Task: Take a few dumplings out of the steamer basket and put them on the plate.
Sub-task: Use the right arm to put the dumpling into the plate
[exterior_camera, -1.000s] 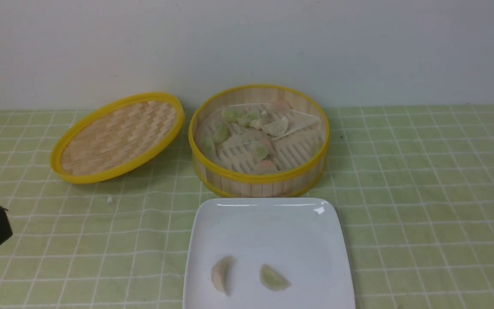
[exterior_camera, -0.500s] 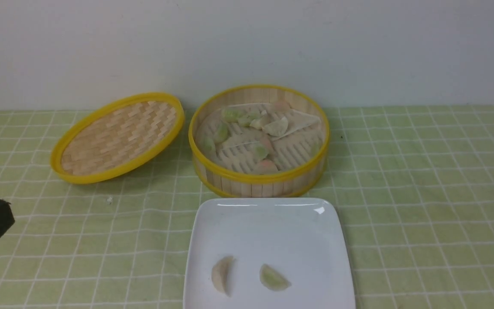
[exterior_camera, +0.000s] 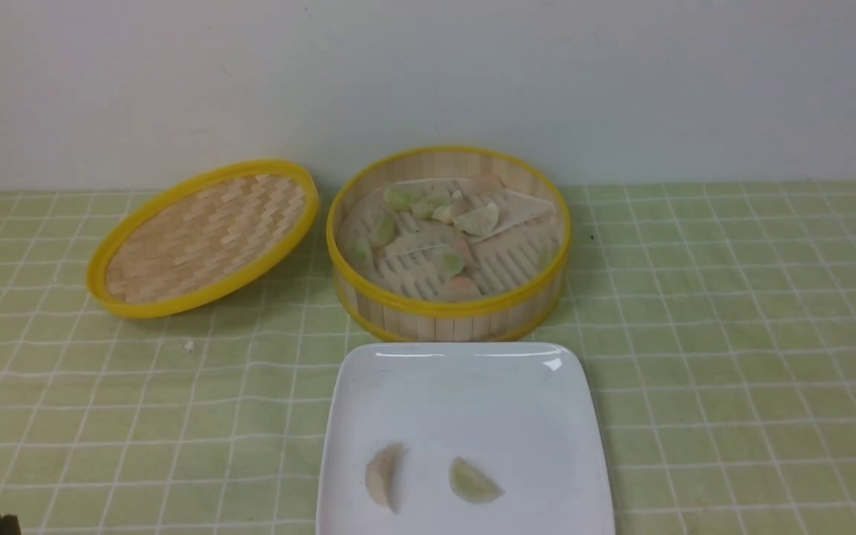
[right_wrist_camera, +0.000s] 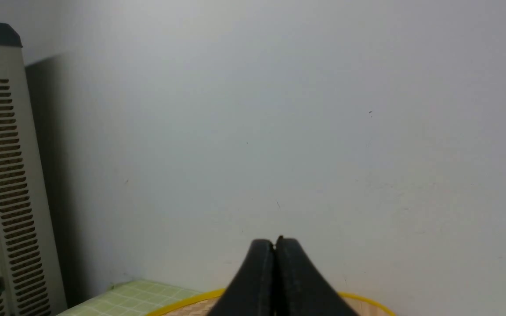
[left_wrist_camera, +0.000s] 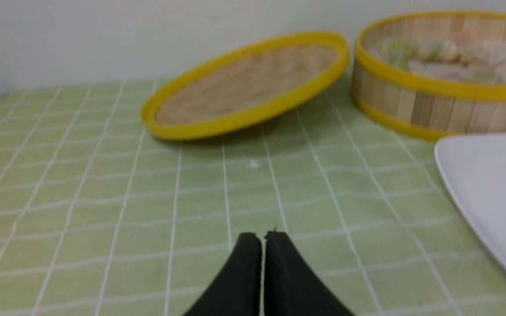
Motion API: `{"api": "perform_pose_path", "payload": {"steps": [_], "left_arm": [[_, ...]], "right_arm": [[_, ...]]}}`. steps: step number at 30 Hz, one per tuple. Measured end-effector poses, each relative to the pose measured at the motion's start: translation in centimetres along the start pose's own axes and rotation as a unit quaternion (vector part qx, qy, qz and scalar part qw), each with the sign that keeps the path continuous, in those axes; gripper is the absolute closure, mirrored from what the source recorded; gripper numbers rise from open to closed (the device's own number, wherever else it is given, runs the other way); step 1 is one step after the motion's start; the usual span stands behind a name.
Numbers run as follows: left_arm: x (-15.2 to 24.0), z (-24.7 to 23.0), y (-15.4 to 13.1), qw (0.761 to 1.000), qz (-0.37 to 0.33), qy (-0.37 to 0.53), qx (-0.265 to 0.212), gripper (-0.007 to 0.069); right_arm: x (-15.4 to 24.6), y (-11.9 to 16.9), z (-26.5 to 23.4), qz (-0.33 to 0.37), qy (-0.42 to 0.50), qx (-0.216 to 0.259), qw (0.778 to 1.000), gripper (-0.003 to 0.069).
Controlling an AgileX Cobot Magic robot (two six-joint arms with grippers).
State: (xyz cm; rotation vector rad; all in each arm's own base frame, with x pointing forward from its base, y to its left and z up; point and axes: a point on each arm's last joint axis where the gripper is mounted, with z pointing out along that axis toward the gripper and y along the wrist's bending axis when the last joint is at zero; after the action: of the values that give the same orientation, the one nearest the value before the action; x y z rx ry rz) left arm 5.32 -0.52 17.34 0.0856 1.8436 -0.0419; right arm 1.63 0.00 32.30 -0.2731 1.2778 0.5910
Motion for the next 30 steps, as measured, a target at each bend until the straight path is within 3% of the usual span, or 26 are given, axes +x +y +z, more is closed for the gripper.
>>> {"api": "perform_pose_path", "payload": {"steps": [30], "left_arm": [[0.35,0.01,0.03,1.000,0.010,0.018,-0.001,0.0631]], "right_arm": [[0.04,0.07,0.00,0.023,0.002,-0.003,1.000,0.0673]]}}
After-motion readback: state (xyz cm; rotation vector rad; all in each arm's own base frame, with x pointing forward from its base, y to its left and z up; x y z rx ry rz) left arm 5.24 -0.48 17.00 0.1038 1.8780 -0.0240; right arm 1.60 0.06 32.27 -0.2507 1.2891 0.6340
